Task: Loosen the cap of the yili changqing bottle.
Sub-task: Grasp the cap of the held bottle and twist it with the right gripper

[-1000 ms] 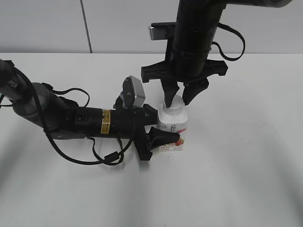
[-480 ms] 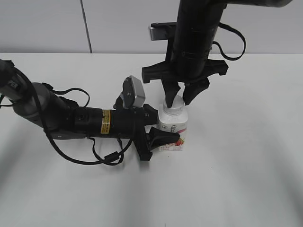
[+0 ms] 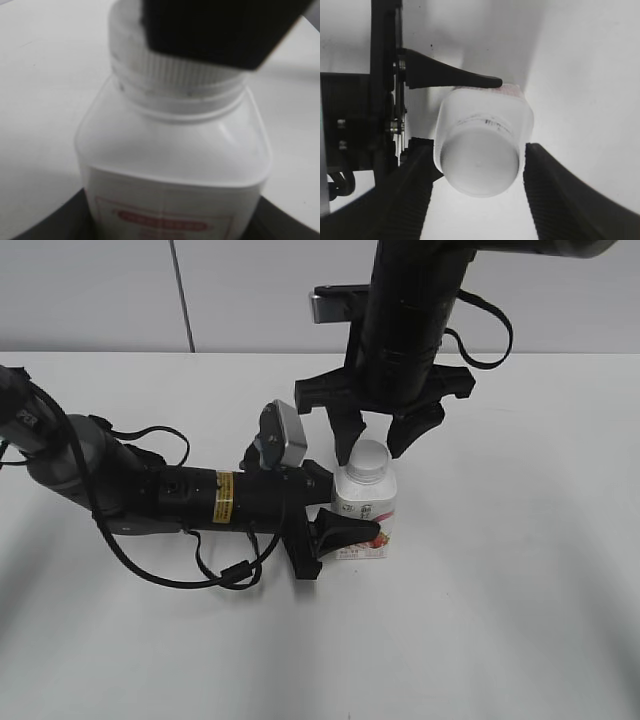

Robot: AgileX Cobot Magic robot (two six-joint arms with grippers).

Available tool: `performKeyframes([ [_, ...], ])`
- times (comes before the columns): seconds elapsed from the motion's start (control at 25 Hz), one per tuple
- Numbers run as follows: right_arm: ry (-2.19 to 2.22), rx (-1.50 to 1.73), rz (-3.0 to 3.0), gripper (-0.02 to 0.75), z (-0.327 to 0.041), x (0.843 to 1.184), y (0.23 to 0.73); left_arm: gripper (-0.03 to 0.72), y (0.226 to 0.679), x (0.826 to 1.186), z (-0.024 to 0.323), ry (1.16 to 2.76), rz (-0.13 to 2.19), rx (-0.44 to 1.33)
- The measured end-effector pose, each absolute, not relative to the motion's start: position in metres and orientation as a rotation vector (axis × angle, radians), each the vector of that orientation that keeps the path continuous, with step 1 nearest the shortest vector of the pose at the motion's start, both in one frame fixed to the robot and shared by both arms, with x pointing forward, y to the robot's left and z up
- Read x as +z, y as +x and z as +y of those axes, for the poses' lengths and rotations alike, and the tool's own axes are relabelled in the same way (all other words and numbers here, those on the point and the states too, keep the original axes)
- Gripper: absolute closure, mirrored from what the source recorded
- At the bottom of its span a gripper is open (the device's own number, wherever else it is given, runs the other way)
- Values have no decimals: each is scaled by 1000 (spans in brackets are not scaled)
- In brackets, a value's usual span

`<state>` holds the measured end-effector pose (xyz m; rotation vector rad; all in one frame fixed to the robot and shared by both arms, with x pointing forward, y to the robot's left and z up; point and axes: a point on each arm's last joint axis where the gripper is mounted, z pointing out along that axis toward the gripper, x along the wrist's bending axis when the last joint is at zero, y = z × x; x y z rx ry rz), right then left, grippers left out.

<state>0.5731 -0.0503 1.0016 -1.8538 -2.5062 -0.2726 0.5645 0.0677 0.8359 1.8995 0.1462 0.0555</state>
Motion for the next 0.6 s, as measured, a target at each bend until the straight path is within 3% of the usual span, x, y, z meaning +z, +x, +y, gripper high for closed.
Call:
performKeyframes([
  [0.6, -1847, -201, -2497, 279, -50, 990, 574, 302, 565, 836, 68, 1899, 146, 55],
])
